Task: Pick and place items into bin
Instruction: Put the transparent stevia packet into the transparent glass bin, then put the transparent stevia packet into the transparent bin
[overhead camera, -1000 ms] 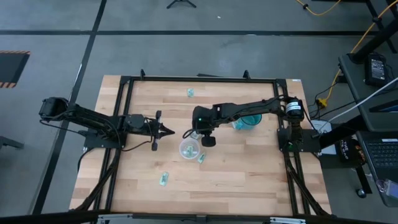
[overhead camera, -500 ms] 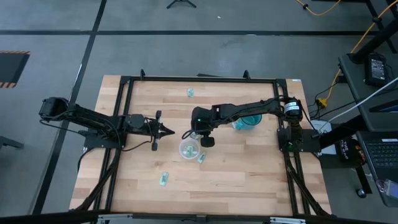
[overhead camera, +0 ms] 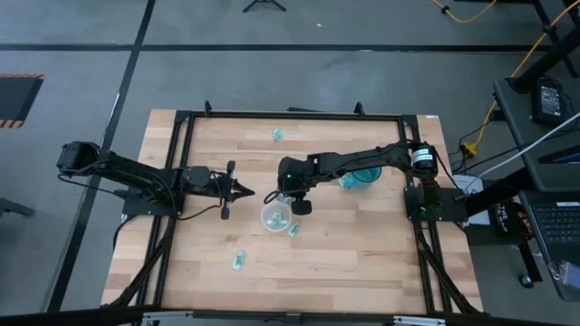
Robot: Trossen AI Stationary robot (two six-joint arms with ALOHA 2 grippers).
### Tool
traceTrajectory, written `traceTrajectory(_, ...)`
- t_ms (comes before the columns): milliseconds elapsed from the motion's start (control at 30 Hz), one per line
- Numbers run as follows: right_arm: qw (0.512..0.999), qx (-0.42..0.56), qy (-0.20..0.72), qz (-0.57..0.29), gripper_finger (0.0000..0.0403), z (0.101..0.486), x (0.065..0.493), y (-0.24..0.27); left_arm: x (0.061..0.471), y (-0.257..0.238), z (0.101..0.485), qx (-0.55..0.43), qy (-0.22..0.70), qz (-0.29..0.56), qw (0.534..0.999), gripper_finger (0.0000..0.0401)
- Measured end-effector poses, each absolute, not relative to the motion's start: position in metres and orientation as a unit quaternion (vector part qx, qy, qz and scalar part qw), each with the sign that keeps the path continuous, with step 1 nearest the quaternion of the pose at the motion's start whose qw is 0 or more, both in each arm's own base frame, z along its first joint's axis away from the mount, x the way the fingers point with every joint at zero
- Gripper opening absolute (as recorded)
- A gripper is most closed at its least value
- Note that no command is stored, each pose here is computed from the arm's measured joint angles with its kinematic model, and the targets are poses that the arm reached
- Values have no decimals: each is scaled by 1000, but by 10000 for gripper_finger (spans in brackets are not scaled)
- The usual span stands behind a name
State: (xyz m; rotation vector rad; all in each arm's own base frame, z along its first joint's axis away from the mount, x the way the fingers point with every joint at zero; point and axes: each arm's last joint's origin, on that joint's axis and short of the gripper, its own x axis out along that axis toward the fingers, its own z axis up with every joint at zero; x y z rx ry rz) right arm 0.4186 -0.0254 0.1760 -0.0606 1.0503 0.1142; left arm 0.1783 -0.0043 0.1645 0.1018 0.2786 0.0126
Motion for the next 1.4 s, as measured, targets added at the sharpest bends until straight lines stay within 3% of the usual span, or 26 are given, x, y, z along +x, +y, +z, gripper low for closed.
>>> traceTrajectory(367,863,-28,502,54,34,176,418,-25,178,-4,165,51,139,6,989,5)
traceTrajectory(767,863,-29,502,53,113,176,419,-25,178,-4,165,51,139,6,989,5)
traceTrajectory(1133,863,-41,501,60,119,177,418,-25,178,-4,165,51,139,6,989,5)
traceTrajectory(1400,877,-45,475,59,119,207,410,-25,178,-4,165,51,139,6,989,7)
